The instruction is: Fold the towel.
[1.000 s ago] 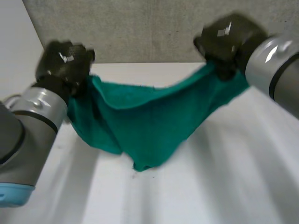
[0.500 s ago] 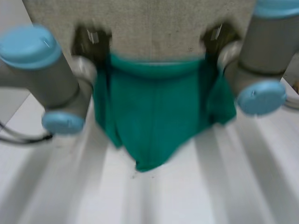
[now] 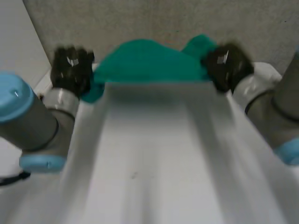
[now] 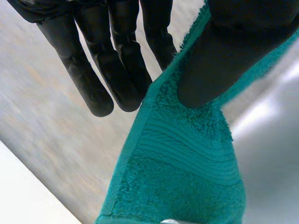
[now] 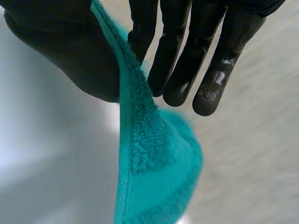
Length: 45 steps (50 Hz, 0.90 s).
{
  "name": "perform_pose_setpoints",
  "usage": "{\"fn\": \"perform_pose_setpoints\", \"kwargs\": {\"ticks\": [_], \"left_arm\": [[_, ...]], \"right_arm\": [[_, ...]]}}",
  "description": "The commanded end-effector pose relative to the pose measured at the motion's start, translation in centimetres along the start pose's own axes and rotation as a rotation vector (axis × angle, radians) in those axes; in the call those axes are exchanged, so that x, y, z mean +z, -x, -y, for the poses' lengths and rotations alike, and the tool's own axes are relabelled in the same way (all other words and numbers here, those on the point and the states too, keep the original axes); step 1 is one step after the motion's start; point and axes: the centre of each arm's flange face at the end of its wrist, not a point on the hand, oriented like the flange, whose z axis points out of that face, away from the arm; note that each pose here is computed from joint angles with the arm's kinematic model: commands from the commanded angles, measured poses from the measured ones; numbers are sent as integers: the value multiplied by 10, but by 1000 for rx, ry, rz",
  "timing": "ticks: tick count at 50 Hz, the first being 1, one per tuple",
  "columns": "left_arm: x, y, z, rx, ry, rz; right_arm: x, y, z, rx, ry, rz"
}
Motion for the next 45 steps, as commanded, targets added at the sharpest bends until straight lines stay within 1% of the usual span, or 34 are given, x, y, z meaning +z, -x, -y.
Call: {"fn": "perform_pose_setpoints", "kwargs": {"ticks": [1,3,7,9,12,15,19,23,32,36,38,45], "left_arm": [[-24,-27,-56,31,162,-122],[-25,-29,-60,31,176,-130],[-25,-27,-64,29,188,-126],[-24,-23,-67,31,198,-115],[-26,-21,-70,32,209,-112],[-27,-22,-71,32,214,-114],[-32,-22,-72,32,223,-120],[-32,-19,-74,34,230,-114],[-27,-8,-76,36,234,-80],[-27,-6,-77,35,240,-76],[-27,-7,-78,32,244,-77],[-29,-8,-78,27,249,-81]], "right_arm": [[6,67,-88,72,260,191],[10,73,-104,126,301,196],[15,68,-115,196,325,168],[16,64,-122,302,342,136],[13,60,-130,407,367,111],[9,47,-136,491,375,58],[2,30,-138,567,354,-15],[-1,18,-149,603,373,-59],[-2,3,-175,656,427,-101],[1,5,-182,709,439,-98],[4,9,-187,792,441,-76],[8,16,-190,828,437,-33]]}}
